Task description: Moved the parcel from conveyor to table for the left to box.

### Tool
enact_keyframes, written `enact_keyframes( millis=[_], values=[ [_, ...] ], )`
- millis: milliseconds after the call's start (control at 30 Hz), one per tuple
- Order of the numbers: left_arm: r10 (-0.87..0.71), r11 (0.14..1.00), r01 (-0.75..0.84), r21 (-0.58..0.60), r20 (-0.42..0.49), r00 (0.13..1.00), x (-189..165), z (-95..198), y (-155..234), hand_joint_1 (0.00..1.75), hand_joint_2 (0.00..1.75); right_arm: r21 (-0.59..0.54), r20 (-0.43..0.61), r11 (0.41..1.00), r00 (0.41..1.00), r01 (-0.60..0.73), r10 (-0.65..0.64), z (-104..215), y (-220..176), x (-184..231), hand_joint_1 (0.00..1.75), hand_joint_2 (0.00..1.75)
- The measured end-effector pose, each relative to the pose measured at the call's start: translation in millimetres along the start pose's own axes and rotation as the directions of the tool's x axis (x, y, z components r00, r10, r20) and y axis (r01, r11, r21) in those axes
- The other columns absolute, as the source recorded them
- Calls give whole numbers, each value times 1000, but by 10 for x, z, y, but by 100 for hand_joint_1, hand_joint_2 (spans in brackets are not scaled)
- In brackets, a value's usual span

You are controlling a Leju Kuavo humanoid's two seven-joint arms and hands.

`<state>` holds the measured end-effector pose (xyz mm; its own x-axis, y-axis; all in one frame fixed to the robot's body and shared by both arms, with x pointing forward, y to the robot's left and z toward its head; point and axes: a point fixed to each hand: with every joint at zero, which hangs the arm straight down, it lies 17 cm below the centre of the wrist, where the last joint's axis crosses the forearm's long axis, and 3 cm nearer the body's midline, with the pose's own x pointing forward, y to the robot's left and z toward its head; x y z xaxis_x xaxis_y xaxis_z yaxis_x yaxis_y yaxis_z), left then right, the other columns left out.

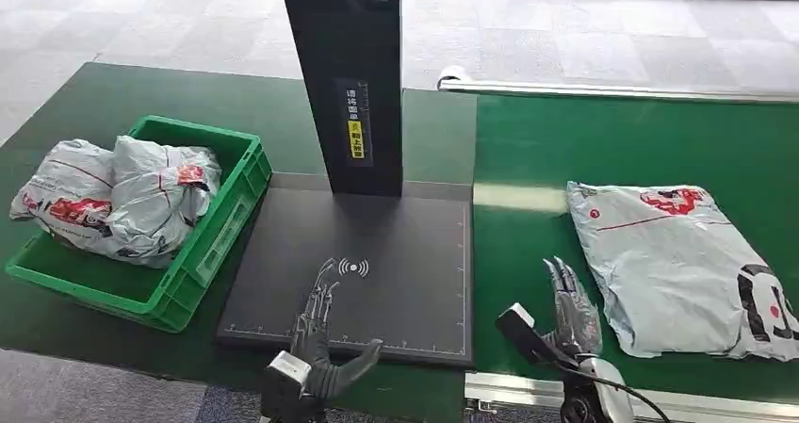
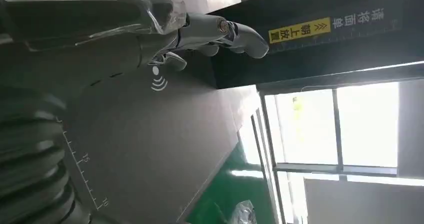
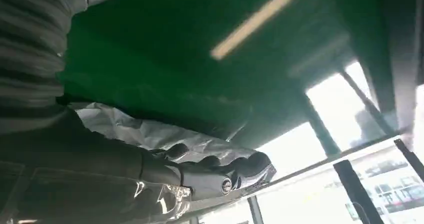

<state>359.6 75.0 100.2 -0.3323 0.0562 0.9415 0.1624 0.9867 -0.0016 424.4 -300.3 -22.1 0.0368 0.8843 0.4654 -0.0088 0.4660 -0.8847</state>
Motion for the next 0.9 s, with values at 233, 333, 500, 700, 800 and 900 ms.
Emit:
enact_keyframes(
  millis=[233,333,500,700,800,900],
  values=[
    [8,1000,-8,-22,5,1000,16,-4,-52,0,175,9,-68,991,988,-135,136,-60,-9,-353,0,175],
    [8,1000,-8,-24,6,1000,18,-9,-58,0,175,20,-79,988,985,-154,155,-64,11,-412,0,175],
    [2,1000,-1,-21,6,1000,12,-13,-52,0,175,14,-93,961,956,-277,277,-131,-69,-455,0,175],
    [-9,1000,9,-20,9,1000,14,-16,-47,0,175,9,-131,922,914,-387,384,-233,-214,-537,0,175],
    [-17,1000,17,-24,11,1000,11,-21,-56,0,175,3,-167,911,898,-412,407,-245,-289,-616,0,175],
    [-20,1000,20,-24,8,1000,-2,-19,-55,0,175,10,-189,904,887,-428,422,-220,-312,-688,0,175]
  ],
)
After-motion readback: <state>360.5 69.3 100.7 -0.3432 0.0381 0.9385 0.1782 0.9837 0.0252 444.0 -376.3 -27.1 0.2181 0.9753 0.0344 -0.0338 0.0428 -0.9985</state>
